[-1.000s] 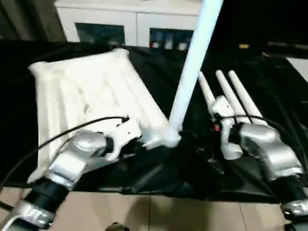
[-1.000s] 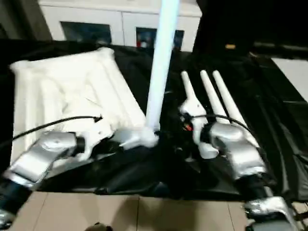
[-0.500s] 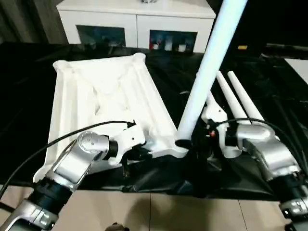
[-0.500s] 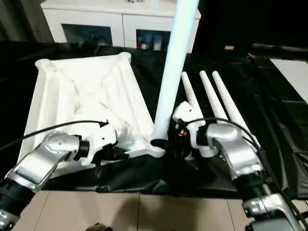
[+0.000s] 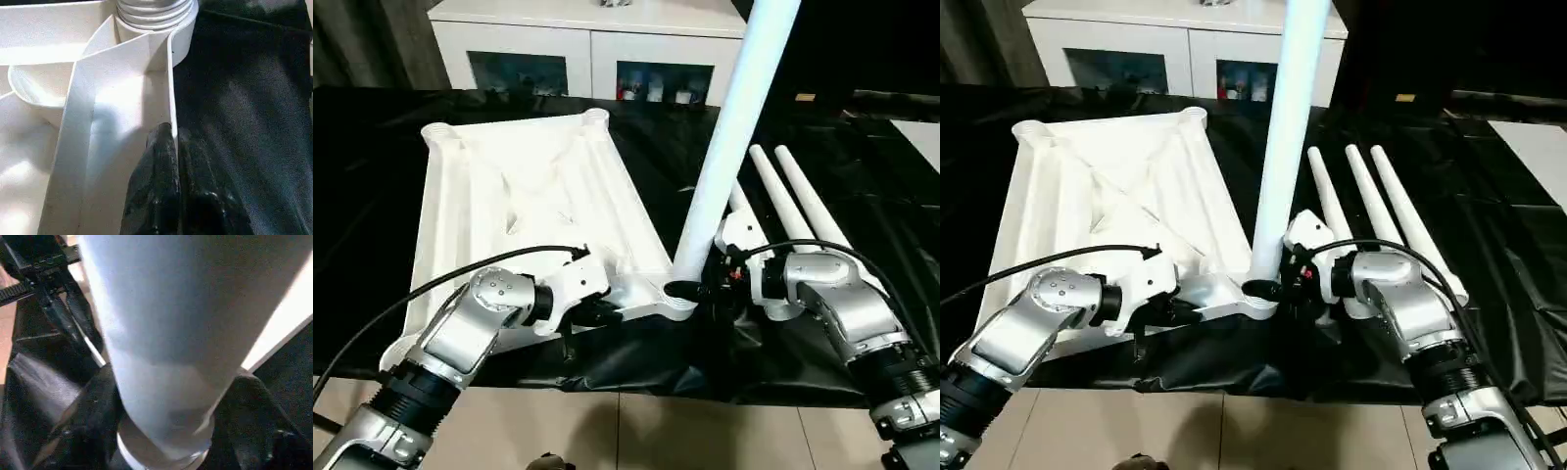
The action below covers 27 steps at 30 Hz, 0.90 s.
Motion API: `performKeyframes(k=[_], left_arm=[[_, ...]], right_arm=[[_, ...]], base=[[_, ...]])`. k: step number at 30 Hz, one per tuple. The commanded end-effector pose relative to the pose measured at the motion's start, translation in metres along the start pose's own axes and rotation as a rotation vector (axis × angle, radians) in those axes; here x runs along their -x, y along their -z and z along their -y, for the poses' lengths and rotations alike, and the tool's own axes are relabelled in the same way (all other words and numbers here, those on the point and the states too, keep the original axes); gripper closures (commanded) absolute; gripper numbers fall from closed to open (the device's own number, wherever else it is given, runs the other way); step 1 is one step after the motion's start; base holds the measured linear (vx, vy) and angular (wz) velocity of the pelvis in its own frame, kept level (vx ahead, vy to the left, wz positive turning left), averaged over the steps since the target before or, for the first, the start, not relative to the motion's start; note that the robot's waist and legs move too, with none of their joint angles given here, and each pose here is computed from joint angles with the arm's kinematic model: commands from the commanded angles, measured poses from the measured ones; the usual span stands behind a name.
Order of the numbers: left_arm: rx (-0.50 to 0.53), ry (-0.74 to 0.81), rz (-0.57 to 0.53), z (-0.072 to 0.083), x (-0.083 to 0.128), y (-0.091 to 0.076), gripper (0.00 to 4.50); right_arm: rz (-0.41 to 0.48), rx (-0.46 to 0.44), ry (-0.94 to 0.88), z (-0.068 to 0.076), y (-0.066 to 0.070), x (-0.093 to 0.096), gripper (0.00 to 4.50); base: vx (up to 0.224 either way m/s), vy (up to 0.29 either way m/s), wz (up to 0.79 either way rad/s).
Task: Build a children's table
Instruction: Rotate leg to tighten
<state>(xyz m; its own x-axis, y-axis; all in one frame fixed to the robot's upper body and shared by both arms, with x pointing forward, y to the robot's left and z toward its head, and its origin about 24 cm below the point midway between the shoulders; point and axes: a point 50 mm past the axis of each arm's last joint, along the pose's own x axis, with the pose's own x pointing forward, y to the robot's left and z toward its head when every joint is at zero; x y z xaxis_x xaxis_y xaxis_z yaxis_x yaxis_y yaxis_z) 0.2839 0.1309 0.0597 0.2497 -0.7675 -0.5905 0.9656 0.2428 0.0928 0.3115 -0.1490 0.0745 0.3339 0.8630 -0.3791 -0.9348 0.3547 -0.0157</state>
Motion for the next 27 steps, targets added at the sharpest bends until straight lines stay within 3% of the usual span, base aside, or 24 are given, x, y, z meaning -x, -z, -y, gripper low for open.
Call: performKeyframes(k=[1, 4, 9, 11, 14, 19, 21, 24, 27], left_arm=[[-0.048, 0.034, 0.036, 0.001, 0.002, -0.011, 4.5], [-0.036, 0.036, 0.036, 0.001, 0.002, -0.01, 4.5], [0.047, -0.068, 0.032, -0.008, -0.003, -0.008, 4.5], [0.13, -0.228, 0.014, -0.023, -0.011, -0.008, 4.5], [0.257, -0.389, -0.007, -0.036, -0.022, -0.011, 4.5], [0.307, -0.48, -0.032, -0.042, -0.037, -0.017, 4.5], [0.319, -0.523, -0.04, -0.044, -0.051, -0.023, 4.5], [0.322, -0.547, -0.056, -0.044, -0.059, -0.027, 4.5], [0.326, -0.554, -0.056, -0.045, -0.058, -0.027, 4.5]], right_arm=[[-0.036, -0.022, 0.018, 0.002, 0.008, 0.002, 1.84], [-0.042, -0.055, 0.034, 0.002, 0.014, 0.003, 2.11], [-0.101, -0.15, 0.228, 0.011, 0.032, -0.005, 2.33], [-0.114, -0.245, 0.394, 0.015, 0.04, -0.02, 2.37], [-0.147, -0.317, 0.564, 0.016, 0.045, -0.042, 2.39], [-0.137, -0.438, 0.726, 0.015, 0.041, -0.069, 2.42], [-0.134, -0.514, 0.791, 0.01, 0.035, -0.089, 2.43], [-0.157, -0.482, 0.821, 0.007, 0.029, -0.101, 2.45], [-0.112, -0.492, 0.806, 0.008, 0.02, -0.106, 2.46]], base=[[0.0, 0.0, 0.0], [0.0, 0.0, 0.0], [0.0, 0.0, 0.0], [0.0, 0.0, 0.0], [-0.036, 0.003, -0.03], [-0.01, 0.002, -0.02], [0.0, 0.0, 0.0], [0.0, 0.0, 0.0], [0.0, 0.0, 0.0]])
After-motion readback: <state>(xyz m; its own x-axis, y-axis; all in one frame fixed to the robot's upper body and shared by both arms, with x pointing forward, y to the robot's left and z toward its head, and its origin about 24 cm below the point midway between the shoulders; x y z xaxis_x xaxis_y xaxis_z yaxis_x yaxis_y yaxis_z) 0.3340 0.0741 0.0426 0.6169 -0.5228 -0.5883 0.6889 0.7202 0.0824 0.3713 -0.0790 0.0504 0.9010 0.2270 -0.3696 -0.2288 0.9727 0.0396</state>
